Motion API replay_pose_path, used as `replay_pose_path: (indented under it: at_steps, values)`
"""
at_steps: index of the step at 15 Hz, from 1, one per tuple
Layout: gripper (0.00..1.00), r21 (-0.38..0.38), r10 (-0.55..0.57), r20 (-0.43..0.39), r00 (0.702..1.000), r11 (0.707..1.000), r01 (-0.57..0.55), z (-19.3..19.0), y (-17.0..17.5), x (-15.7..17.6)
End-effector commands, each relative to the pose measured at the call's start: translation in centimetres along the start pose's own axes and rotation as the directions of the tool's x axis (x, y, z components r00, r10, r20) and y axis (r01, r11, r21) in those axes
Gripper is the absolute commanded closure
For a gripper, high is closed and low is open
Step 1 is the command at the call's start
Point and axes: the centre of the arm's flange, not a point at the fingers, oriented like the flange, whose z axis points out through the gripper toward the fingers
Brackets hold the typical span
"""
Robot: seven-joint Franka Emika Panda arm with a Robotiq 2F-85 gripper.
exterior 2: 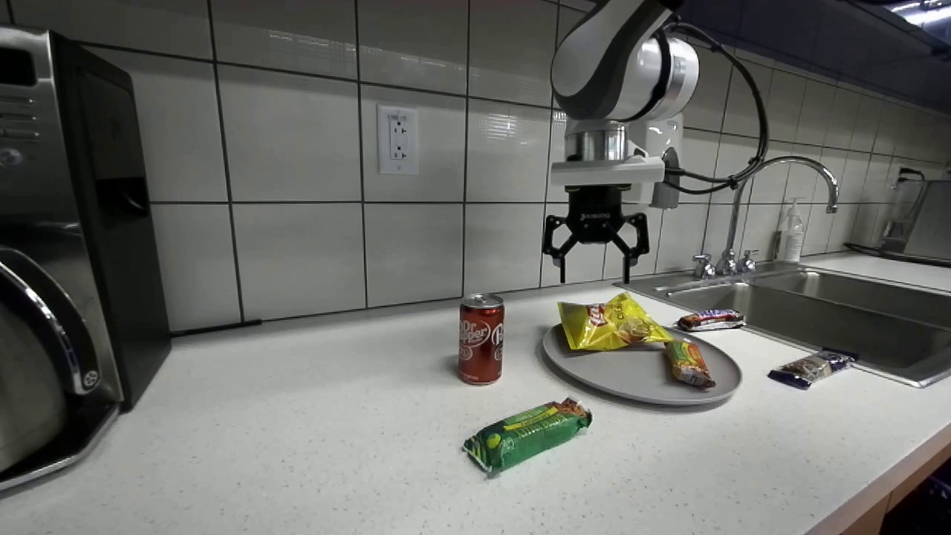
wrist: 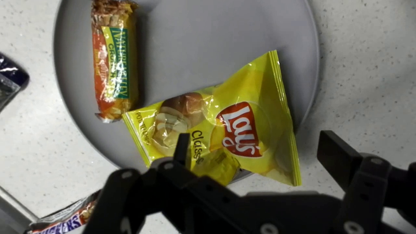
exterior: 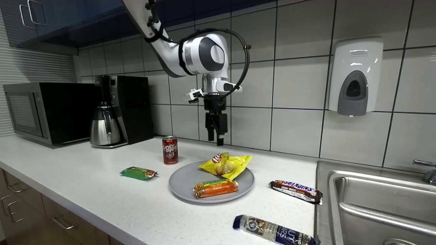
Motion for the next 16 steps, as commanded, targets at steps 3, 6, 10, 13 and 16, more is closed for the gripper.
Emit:
replay_pose_path:
  at_steps: [3,6,10,13,16]
  values:
    - [0.0,-0.004,0.24,-0.044,0.97,0.971,-0.241,-0.3,1.3,-0.3]
    - [0.0,0.001,0.338,-0.062,0.939,0.941,-0.338,-0.4,1.6,0.0]
    - [0.0,0.003,0.454,-0.088,0.887,0.89,-0.455,0.2,1.8,0.6]
    - [0.0,0.003,0.516,-0.097,0.851,0.855,-0.518,0.6,2.0,0.9]
    - [0.0,-0.007,0.56,-0.103,0.822,0.826,-0.564,1.3,2.2,1.2]
